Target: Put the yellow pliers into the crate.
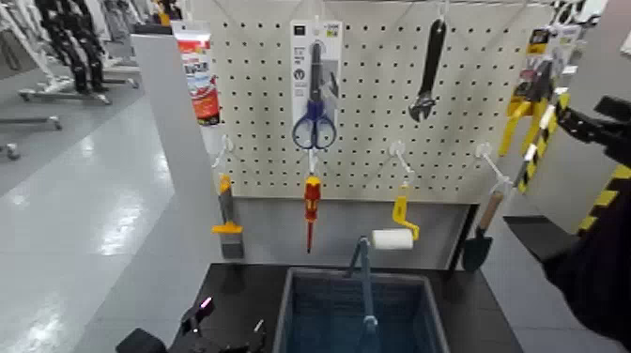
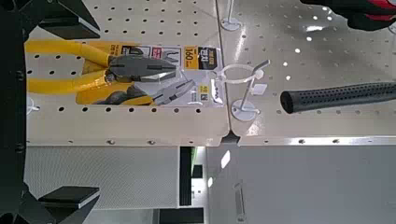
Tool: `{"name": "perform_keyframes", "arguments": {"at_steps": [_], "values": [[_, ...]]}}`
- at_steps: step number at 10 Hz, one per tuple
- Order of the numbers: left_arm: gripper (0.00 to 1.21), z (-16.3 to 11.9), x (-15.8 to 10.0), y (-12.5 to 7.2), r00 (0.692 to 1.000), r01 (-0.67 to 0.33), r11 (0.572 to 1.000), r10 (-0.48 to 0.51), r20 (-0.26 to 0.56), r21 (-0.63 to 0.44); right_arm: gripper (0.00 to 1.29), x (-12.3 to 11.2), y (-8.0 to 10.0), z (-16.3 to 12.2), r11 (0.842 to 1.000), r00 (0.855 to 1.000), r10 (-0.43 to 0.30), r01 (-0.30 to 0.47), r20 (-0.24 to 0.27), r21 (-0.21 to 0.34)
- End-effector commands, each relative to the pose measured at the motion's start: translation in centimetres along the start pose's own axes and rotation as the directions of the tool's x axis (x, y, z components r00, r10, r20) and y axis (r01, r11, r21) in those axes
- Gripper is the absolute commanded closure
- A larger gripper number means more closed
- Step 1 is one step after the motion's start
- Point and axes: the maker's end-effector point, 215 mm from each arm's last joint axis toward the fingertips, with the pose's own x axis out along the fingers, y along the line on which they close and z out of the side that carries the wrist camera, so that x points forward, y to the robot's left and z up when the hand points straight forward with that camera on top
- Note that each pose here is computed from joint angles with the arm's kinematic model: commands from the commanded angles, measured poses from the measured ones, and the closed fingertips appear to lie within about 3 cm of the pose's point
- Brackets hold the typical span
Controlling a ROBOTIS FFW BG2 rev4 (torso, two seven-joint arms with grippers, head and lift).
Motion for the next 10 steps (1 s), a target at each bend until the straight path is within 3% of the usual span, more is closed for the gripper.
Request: {"name": "perform_keyframes", "arguments": {"at_steps": [1, 3, 5, 6, 9, 10], "values": [[0.12, 0.1, 0.2, -0.2, 1.000, 0.004, 1.000, -0.004, 0.001, 0.001, 0.14, 1.6, 0.0, -0.8, 0.993, 0.996, 0.093, -0.093, 0.000, 0.068], [0.12, 0.1, 0.3, -0.3, 1.000, 0.010, 1.000, -0.010, 0.001, -0.001, 0.14, 2.9, 0.7, -1.2, 0.978, 0.983, 0.181, -0.181, 0.012, 0.100], [0.12, 0.2, 0.5, -0.5, 1.000, 0.015, 1.000, -0.015, 0.003, 0.000, 0.14, 4.0, 2.8, -1.0, 0.938, 0.944, 0.329, -0.330, 0.023, 0.110], [0.12, 0.2, 0.6, -0.6, 1.000, 0.018, 1.000, -0.018, 0.004, 0.001, 0.15, 4.5, 3.2, -0.9, 0.922, 0.930, 0.367, -0.367, 0.024, 0.120], [0.12, 0.2, 0.7, -0.6, 1.000, 0.019, 1.000, -0.019, 0.004, 0.001, 0.22, 4.8, 3.4, -1.0, 0.910, 0.918, 0.396, -0.394, 0.013, 0.128], [0.12, 0.2, 0.8, -0.6, 1.000, 0.019, 1.000, -0.019, 0.003, -0.001, 0.35, 4.8, 3.6, -1.0, 0.905, 0.913, 0.407, -0.405, 0.011, 0.131]]}}
